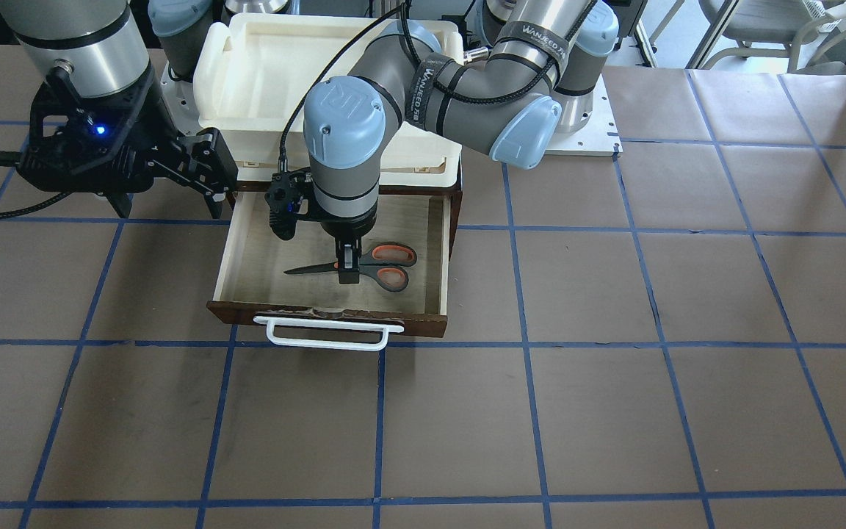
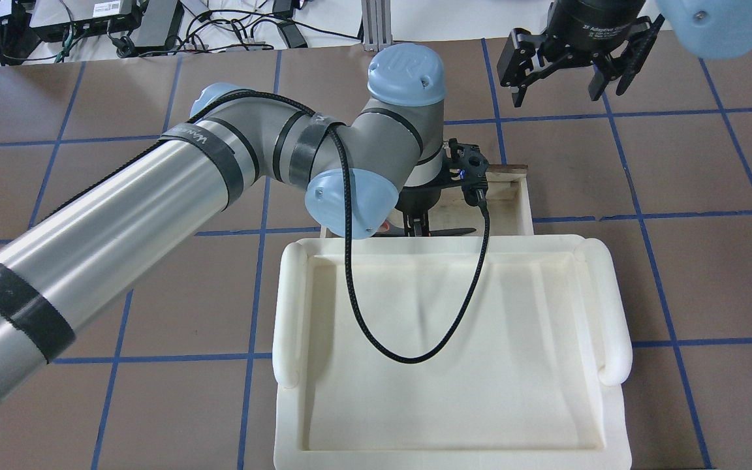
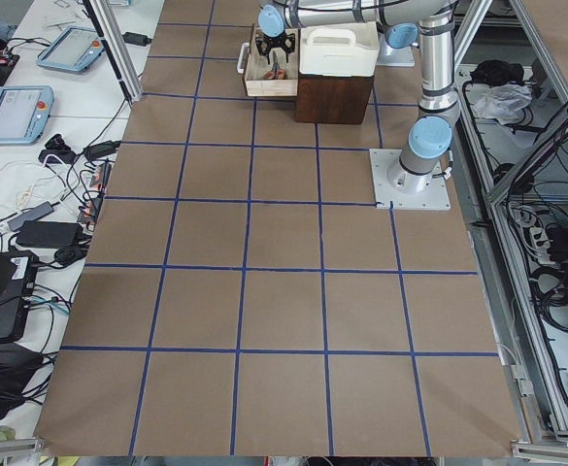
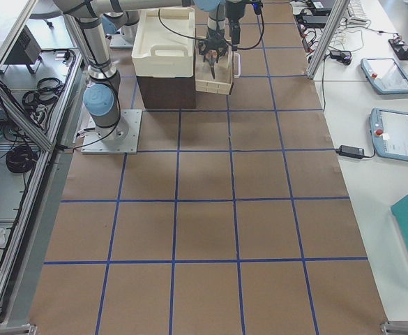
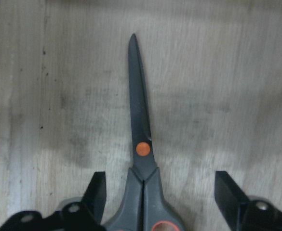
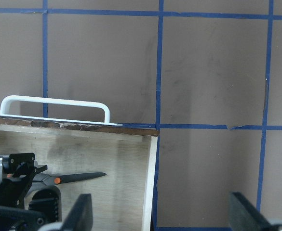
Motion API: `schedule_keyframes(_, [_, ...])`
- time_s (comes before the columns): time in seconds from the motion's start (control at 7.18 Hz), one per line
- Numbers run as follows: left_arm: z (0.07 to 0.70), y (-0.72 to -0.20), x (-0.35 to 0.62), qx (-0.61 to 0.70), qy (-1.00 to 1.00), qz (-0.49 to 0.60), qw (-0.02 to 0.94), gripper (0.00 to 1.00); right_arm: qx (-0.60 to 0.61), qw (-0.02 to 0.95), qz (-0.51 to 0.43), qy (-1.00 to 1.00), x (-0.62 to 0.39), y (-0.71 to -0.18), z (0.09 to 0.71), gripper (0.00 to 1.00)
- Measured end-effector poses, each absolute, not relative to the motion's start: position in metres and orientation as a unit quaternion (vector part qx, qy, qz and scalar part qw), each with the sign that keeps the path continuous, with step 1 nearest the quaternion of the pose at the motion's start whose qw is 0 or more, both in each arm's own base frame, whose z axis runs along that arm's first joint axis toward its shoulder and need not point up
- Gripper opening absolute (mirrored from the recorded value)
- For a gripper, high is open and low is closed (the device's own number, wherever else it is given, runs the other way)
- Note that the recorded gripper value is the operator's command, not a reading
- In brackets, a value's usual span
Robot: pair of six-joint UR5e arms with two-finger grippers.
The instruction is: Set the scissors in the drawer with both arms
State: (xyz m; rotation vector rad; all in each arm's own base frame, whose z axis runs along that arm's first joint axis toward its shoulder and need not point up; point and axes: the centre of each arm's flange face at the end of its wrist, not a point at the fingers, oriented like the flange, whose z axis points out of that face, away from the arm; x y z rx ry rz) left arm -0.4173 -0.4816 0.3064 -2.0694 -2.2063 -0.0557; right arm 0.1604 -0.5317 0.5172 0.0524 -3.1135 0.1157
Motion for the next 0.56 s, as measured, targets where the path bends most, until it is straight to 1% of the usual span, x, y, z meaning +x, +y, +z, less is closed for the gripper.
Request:
schedule_keyframes(0.28, [0.336,-0.48,-0.412,-0.683,-0.729,0.0,0.041,1.0,0.017,0.015,0.038,-0.999,0.16,-0.532,0.517,1.0])
schedule_keyframes(0.56, [0.382,-0.479,-0.395,-0.67,-0.742,0.027,0.012,1.0,0.017,0.015,0.037,-0.999,0.16,-0.532,0.516,1.0])
